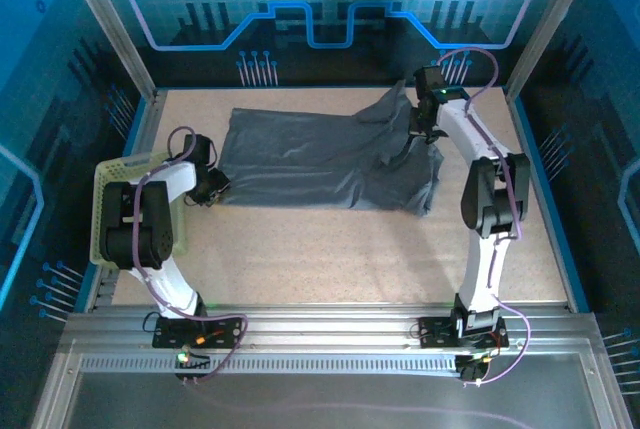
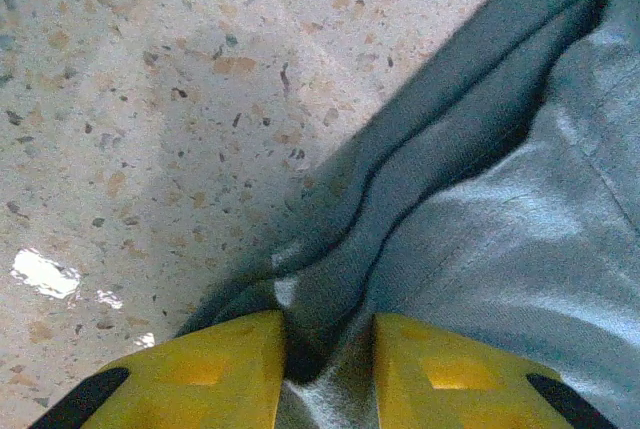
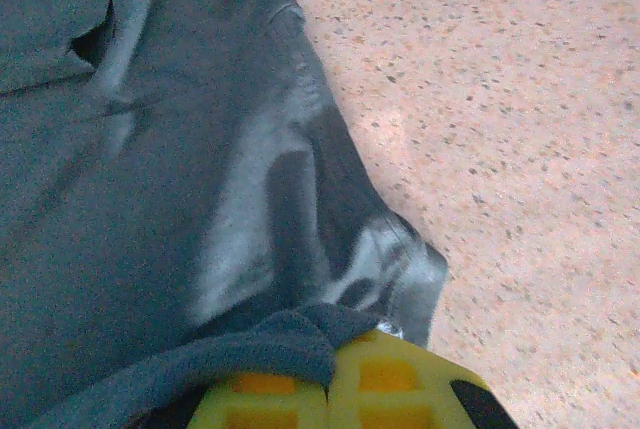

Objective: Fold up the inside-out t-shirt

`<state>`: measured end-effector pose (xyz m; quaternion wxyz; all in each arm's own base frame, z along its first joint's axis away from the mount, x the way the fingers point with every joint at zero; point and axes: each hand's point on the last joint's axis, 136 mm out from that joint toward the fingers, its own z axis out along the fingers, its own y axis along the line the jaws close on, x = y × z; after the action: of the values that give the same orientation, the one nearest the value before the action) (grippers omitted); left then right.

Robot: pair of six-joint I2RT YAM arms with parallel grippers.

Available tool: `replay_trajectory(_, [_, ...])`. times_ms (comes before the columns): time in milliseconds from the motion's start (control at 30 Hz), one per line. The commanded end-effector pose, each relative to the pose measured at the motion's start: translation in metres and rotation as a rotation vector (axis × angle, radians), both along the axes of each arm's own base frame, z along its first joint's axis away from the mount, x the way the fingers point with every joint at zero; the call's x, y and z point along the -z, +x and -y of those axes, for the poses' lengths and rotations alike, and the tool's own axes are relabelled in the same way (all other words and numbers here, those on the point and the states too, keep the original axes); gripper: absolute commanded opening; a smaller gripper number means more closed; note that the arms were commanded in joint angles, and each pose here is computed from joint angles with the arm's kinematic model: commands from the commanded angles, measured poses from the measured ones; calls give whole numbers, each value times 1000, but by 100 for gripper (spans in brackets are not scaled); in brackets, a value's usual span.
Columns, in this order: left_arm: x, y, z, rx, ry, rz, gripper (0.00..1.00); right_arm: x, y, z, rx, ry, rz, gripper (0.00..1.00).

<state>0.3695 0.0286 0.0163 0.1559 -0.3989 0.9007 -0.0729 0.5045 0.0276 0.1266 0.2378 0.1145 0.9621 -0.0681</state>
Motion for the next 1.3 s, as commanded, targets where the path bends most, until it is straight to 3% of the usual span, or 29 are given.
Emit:
replay_trajectory(0, [15, -24, -6, -30, -4, -82, 31, 22, 5, 4, -4, 22, -82, 0])
replay_trajectory(33, [15, -23, -6, -28, -7, -80, 31, 25, 9, 4, -7, 20, -89, 5])
replay_trajectory(133, [15, -22, -4, -23, -16, -80, 32, 24, 11, 4, -11, 11, -101, 44])
replay_trajectory(167, [14, -21, -4, -22, -17, -76, 32, 20, 7, 6, -7, 5, -107, 52])
replay_trajectory(267, [10, -20, -3, -16, -23, -67, 32, 2, -23, 11, 27, -22, -118, 65])
replay_trajectory(367, [8, -17, -3, -15, -22, -57, 33, -3, -73, 7, 56, 8, -128, 67])
replay_trajectory(533, [6, -16, -3, -12, -23, -51, 33, 35, -155, -14, 68, 98, -189, 62])
replay_trajectory(667, [6, -14, -1, -10, -31, -47, 33, 60, -190, -38, 13, 175, -192, 60])
replay_trajectory(833, [6, -14, -1, -12, -34, -47, 33, 82, -195, -56, -25, 209, -217, 53])
replay_trajectory(967, [5, -14, -2, -13, -28, -47, 33, 94, -186, -43, 8, 124, -223, 45])
replay_trajectory(1100, [6, -14, -3, -14, -21, -53, 33, 100, -178, -29, 30, 49, -242, 42])
replay_trajectory(1267, [9, -16, -7, -25, -14, -69, 33, 97, -179, -7, 79, 16, -253, 20])
